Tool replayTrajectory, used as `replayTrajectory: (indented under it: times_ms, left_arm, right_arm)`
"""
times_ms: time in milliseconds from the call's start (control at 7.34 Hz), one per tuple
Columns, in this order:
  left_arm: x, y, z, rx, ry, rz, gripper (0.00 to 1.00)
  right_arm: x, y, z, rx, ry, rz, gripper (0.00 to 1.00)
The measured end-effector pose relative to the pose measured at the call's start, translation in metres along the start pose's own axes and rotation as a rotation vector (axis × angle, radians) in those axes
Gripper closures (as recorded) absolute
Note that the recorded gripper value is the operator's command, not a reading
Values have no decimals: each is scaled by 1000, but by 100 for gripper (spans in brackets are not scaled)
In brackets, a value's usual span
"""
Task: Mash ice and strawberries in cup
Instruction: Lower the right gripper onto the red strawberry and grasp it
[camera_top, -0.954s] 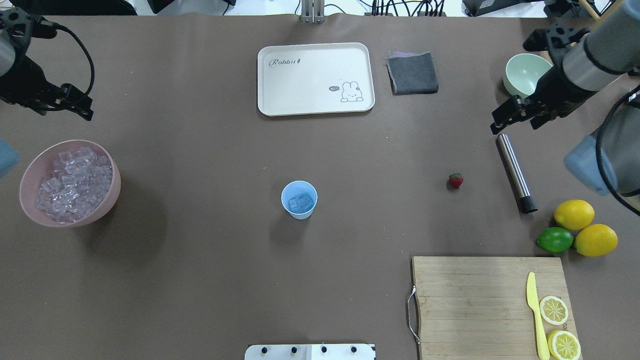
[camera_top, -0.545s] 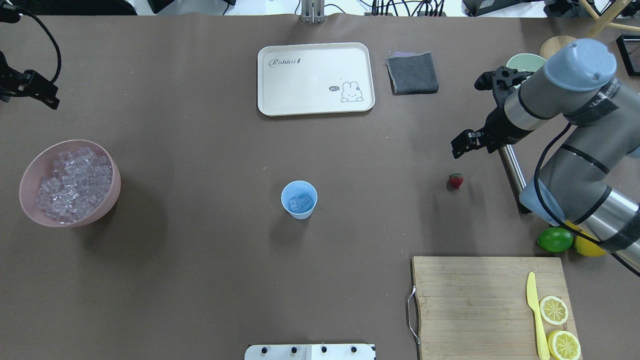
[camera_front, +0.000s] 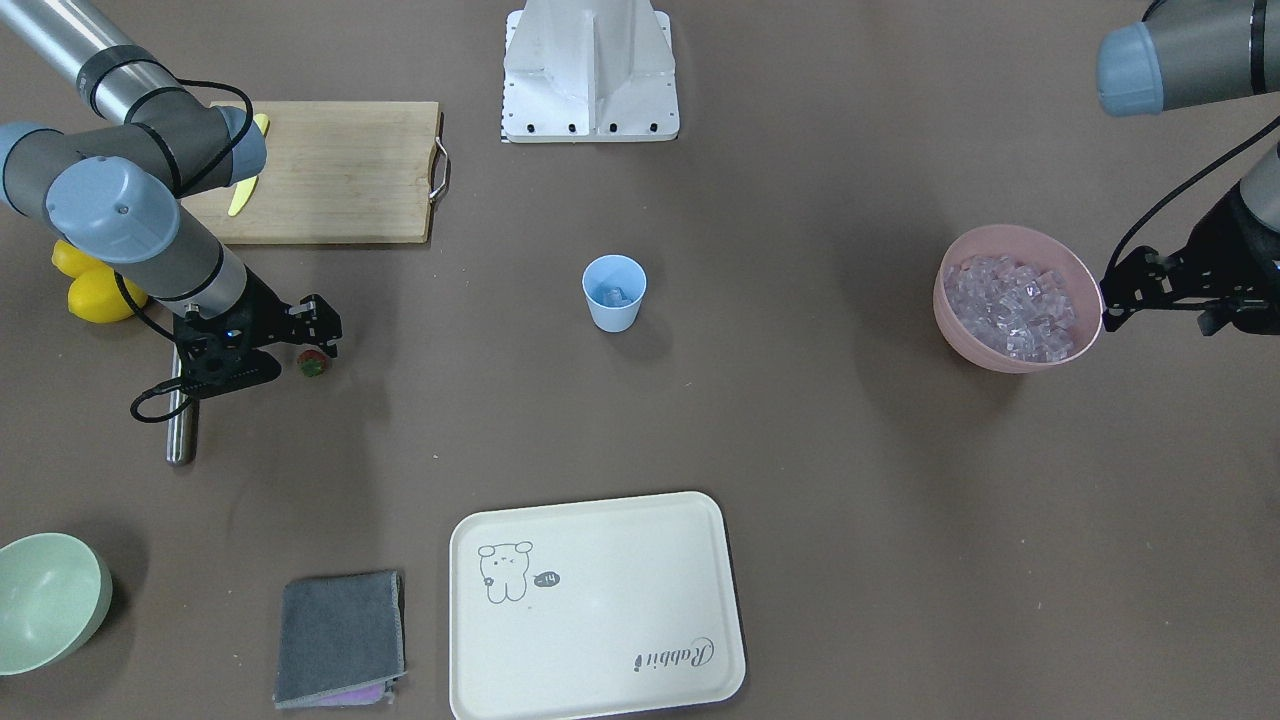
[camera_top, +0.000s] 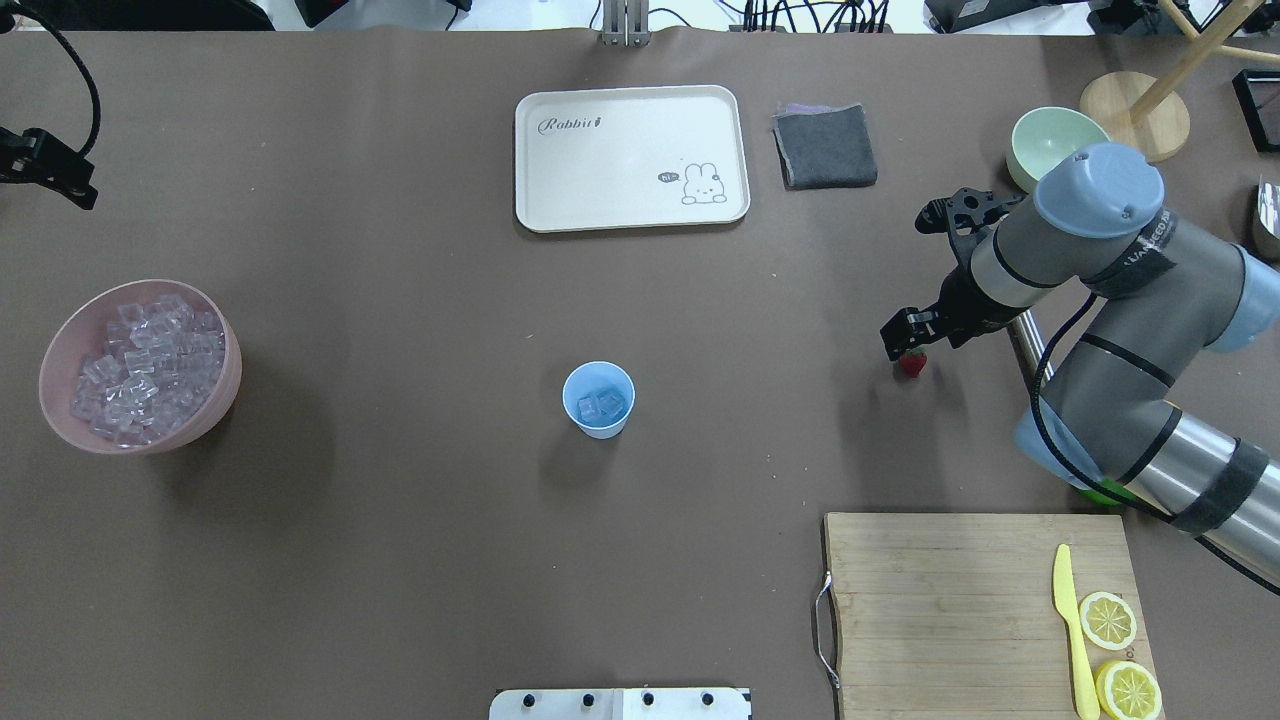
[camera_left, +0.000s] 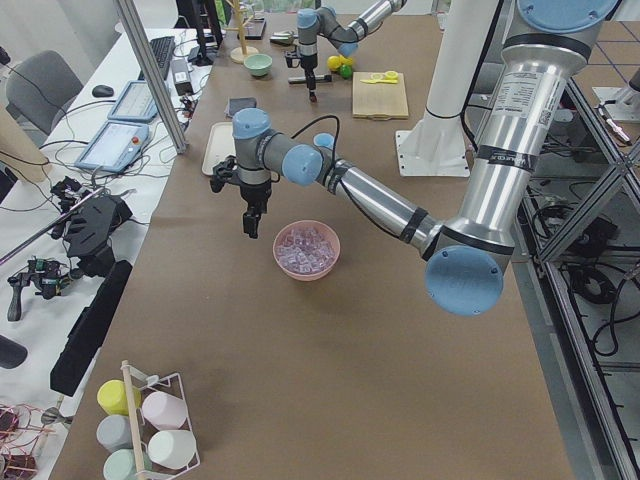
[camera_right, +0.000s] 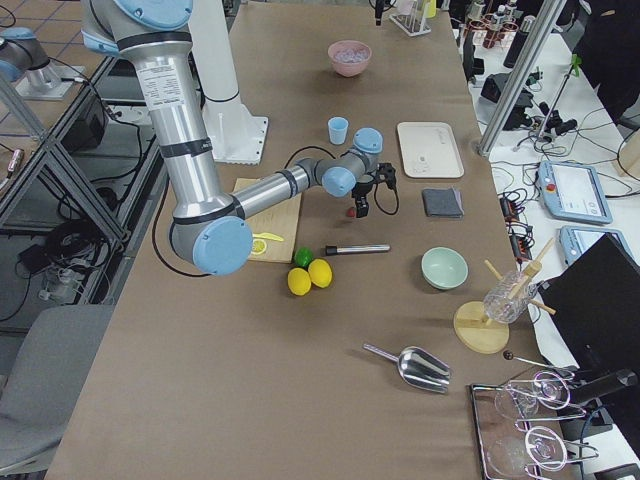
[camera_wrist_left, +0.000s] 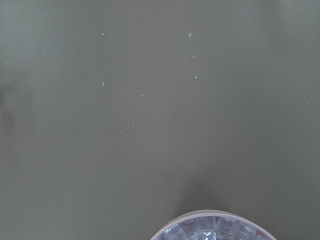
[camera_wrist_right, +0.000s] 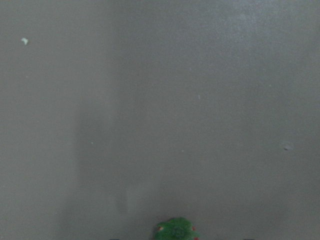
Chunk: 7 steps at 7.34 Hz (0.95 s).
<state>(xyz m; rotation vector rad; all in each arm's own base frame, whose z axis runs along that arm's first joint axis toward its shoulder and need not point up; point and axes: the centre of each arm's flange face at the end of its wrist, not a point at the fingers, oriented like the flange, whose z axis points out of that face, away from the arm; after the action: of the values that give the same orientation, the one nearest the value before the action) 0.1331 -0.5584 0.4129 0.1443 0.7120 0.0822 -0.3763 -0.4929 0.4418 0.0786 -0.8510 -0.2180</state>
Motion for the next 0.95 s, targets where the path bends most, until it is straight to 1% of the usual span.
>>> replayTrajectory:
  times_ms: [409,545,681,817,954]
  left_arm:
    - [1,0,-2,4,1,2,3]
    - [1,0,-2,4,2,2,3]
    - [2,-1,-2,5,2,3,3]
    - [2,-1,-2,4,2,3,3]
    - [2,-1,-1,3,2,3,3]
  right_arm:
    - [0,2,14,-14,17,-2,25]
    - [-1,2,18,-18,22,-2,37]
    - [-2,2,20,-19,24,-4,88]
    - [-5,1,19,-18,22,-6,100]
    - [-7,-1,19,-16,19,-10,100]
